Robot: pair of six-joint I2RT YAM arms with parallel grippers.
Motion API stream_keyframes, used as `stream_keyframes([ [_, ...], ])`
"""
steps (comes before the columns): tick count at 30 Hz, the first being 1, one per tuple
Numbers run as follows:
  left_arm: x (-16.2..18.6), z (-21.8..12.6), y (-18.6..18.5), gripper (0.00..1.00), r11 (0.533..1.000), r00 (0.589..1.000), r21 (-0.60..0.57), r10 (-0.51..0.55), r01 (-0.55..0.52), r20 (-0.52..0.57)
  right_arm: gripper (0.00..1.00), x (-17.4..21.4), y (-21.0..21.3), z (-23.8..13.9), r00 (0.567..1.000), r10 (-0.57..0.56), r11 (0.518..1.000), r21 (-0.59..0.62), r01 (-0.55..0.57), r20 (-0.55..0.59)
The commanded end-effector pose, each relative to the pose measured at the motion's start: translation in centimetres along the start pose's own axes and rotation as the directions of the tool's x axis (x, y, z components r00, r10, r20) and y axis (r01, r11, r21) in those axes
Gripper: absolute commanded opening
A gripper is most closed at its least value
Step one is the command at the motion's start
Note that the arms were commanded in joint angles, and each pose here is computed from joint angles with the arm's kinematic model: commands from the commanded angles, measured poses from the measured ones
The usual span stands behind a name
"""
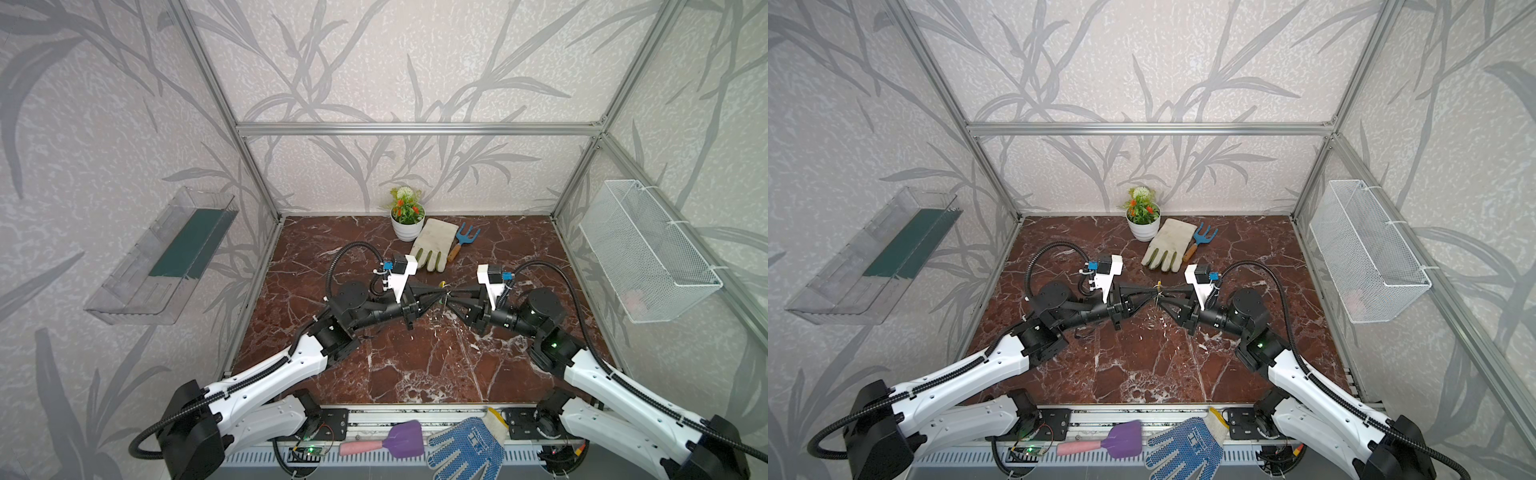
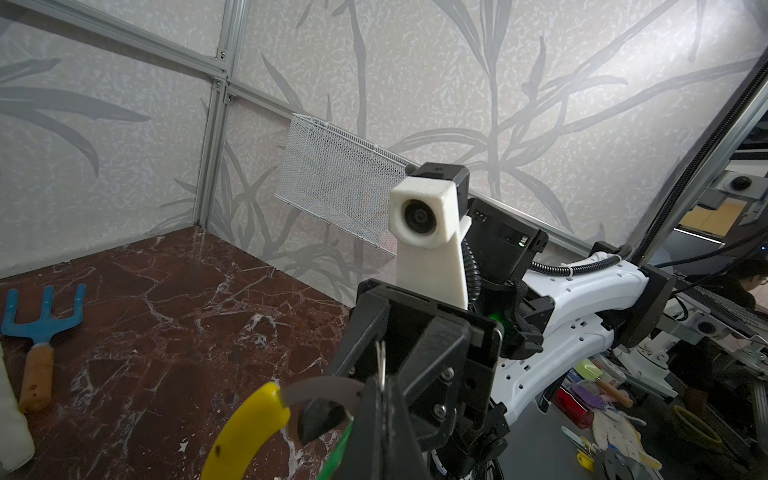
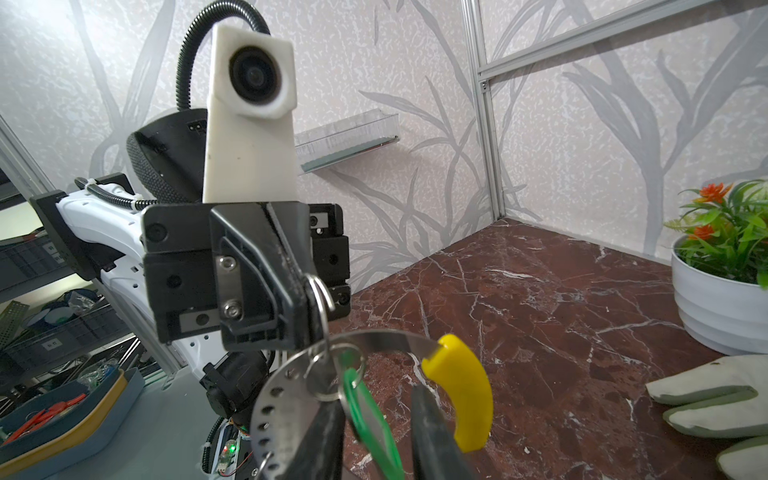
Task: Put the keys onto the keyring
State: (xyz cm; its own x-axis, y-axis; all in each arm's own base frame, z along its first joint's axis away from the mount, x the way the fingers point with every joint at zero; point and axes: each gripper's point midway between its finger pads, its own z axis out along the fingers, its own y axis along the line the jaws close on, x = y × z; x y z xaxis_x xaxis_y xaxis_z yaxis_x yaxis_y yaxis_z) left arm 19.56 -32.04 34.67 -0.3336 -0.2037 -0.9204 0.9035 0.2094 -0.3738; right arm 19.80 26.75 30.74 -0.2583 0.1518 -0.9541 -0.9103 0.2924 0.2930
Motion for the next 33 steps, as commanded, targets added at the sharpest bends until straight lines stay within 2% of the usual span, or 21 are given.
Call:
stream_keyframes([
  [1,-1.4,0.0,-0.8,0.0,0.999,0.999,0.031,0.02,-0.022,0.037,0.22,-0.6,0.9,-0.1,0.999,-0.024,0.999,-0.042,0.025,0.036],
  [5,-1.4,0.0,-0.8,0.0,0.999,0.999,0.027,0.023,-0.024,0.036,0.1,-0.6,1.0,-0.2,0.999,-0.028,0.999,-0.04,0.029,0.033],
  [7,-1.4,-0.1,-0.7,0.0,0.999,0.999,0.024,0.027,-0.028,0.034,0.0,-0.4,1.0,-0.4,0.999,-0.031,0.999,-0.033,0.032,0.023],
  [12,-1.1,-0.1,-0.7,0.0,0.999,0.999,0.022,0.029,-0.03,0.024,0.0,-0.2,1.2,-1.0,0.999,-0.036,0.999,-0.018,0.035,-0.014],
  [29,-0.1,0.2,-0.8,0.0,0.999,1.0,0.045,0.023,-0.023,-0.016,0.0,-1.6,0.5,-1.4,0.985,0.09,0.995,-0.019,-0.094,-0.15],
  [33,0.2,0.3,-0.6,0.0,0.999,0.999,0.042,0.021,-0.02,-0.024,0.0,-1.8,0.7,-1.3,0.982,0.083,0.996,-0.021,-0.088,-0.167],
])
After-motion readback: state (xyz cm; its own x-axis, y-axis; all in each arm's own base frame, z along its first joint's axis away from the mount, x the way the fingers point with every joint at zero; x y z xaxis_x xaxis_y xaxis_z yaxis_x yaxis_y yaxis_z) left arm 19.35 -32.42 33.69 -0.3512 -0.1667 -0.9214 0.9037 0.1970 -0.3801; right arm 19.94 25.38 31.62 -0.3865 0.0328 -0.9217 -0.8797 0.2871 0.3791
